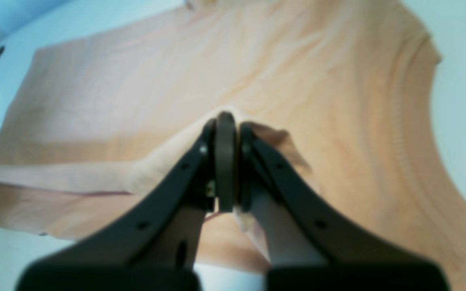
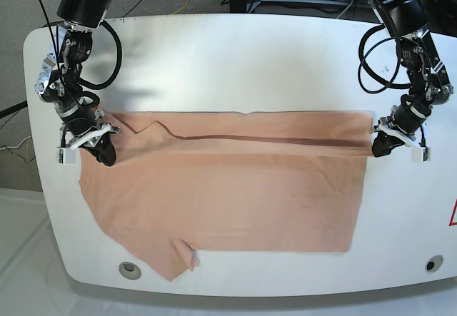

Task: Fold the T-shirt properly
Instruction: 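Drag the held shoulder edge across the shirt toward the hem with both grippers, then open both grippers and release the folded edge onto the shirt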

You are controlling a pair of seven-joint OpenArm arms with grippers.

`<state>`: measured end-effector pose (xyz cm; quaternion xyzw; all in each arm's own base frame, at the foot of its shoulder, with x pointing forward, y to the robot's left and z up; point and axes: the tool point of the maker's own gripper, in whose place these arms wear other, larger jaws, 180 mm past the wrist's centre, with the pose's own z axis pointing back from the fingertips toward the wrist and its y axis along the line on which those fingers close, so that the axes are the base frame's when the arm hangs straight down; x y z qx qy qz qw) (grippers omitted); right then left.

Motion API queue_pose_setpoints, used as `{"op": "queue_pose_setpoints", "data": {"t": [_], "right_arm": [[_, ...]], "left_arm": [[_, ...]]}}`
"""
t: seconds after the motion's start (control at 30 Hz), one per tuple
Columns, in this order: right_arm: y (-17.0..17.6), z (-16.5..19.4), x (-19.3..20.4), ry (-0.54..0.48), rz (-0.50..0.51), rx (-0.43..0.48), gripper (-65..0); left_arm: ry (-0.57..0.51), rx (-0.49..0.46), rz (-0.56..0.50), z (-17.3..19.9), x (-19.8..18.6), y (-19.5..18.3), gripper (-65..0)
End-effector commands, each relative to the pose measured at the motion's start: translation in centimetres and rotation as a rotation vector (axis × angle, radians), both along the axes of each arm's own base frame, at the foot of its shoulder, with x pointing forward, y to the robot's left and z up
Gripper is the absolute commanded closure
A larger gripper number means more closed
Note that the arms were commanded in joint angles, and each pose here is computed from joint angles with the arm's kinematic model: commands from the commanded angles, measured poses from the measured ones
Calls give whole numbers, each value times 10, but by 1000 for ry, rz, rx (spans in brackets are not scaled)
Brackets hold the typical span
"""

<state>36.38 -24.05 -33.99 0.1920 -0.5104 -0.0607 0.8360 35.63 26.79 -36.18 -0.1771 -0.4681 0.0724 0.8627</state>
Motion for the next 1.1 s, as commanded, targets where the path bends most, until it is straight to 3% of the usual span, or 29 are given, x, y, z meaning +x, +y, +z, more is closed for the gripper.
{"op": "queue_pose_setpoints", "data": {"t": [0.0,0.5,0.57,0.6,0.63,0.7,0.83,0.9,1.07], "right_arm": [[-7,22,16,-64,2,-17,0],[-18,-14,32,38,-21,-36,0],[-18,-18,32,48,-19,-57,-34],[-17,-20,31,53,-15,-75,-110],[-17,-22,30,58,-10,-93,-187],[-18,-19,32,51,-5,-114,-271],[-24,-15,33,42,-5,-141,-402],[-30,-14,33,42,-12,-156,-424],[-48,-7,27,37,-33,-200,-426]], "left_arm": [[-81,17,7,20,17,7,0],[-6,93,15,-11,17,22,0],[-3,101,11,-10,17,22,0],[-1,106,11,-8,20,22,0],[2,111,11,-6,22,23,-29],[9,116,9,-6,25,23,-120],[10,130,8,-3,29,23,-311],[11,141,11,-3,29,25,-358],[-8,162,13,2,28,29,-387]]}}
